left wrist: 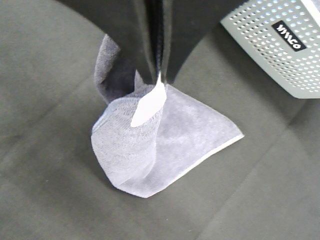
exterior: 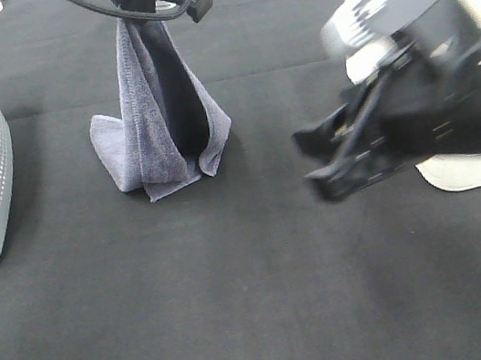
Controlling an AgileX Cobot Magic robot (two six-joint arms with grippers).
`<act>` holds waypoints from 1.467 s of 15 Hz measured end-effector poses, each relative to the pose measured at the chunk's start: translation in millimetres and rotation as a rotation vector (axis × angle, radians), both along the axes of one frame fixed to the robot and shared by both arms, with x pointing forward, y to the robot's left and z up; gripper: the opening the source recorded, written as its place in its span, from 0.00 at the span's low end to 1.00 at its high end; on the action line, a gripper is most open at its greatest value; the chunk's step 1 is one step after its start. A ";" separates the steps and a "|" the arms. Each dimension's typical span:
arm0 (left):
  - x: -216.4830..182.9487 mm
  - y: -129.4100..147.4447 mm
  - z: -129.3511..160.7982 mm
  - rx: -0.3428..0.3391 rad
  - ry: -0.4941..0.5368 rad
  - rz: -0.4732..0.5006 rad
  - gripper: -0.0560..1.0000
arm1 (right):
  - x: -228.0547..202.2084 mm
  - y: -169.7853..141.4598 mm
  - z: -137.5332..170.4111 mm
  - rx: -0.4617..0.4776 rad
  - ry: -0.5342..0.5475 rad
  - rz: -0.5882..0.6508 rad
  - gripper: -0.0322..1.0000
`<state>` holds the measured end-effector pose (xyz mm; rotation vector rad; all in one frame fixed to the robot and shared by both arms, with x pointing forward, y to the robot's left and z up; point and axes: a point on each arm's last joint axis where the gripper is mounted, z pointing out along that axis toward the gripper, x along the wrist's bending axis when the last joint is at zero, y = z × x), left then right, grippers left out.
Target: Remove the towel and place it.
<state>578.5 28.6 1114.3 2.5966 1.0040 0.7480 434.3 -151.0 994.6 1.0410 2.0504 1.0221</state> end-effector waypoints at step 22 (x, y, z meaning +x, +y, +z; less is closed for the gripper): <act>-2.3 6.9 12.4 0.038 -0.048 -0.026 0.05 | 107.6 110.0 -103.6 0.452 -0.195 -0.160 0.67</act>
